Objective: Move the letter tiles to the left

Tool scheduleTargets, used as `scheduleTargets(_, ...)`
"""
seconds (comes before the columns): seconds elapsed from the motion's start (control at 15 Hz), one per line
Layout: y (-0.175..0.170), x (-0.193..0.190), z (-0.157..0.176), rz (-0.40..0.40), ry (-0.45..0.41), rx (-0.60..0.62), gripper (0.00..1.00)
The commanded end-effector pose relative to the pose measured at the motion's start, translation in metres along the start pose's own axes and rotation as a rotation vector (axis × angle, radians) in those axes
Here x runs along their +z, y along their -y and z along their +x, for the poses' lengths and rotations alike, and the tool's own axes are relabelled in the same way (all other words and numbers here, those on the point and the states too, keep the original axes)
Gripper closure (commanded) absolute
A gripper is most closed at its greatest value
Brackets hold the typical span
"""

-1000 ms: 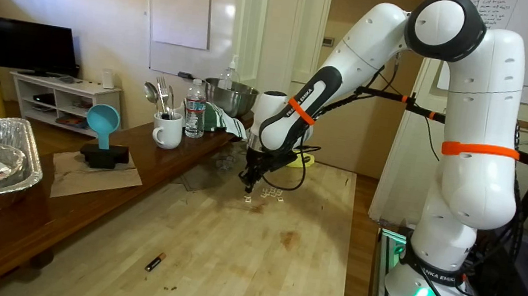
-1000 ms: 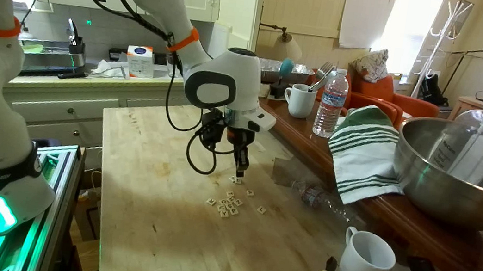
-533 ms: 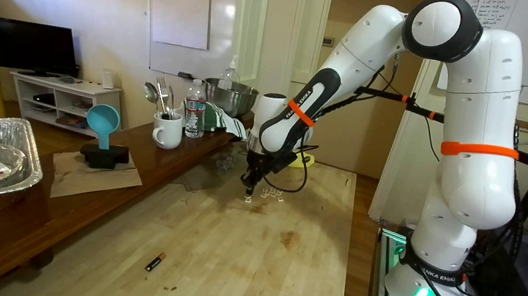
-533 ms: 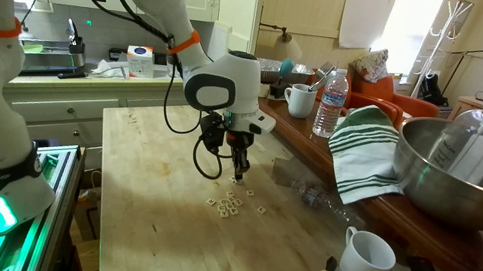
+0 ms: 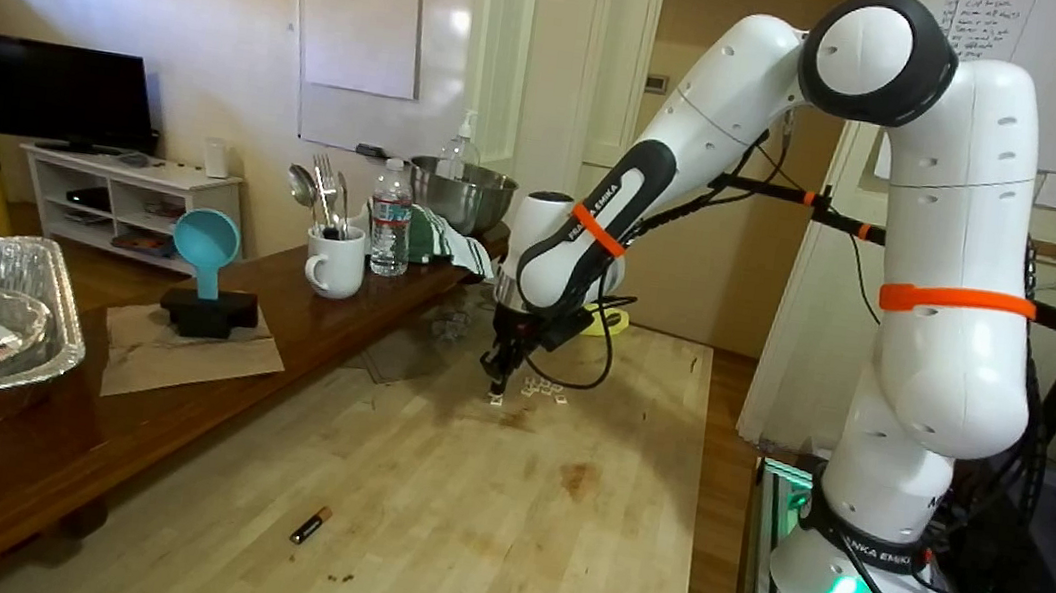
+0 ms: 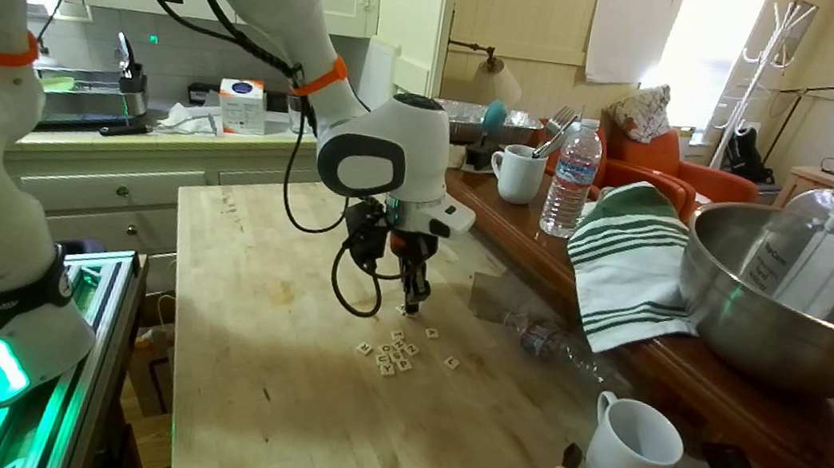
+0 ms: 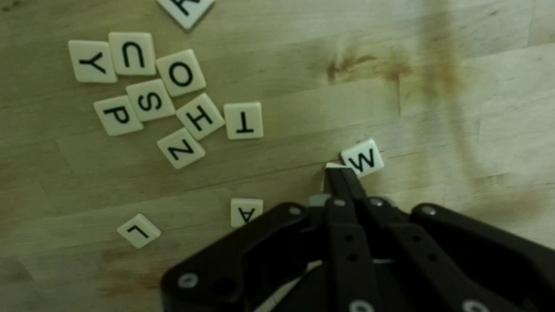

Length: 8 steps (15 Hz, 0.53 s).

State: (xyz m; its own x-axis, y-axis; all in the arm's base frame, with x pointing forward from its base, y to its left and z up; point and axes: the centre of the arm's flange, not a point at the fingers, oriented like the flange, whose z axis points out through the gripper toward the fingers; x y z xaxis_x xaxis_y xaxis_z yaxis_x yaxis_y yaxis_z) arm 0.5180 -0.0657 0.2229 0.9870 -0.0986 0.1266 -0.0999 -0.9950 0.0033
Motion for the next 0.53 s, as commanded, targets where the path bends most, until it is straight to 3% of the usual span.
scheduleTargets(0.0,-0.0034,0.0111,0.0006,0.009,-0.019,0.012,1.00)
scheduleTargets(0.47,-0.0060,0.0153,0.0009,0.012,-0.012,0.066,1.00)
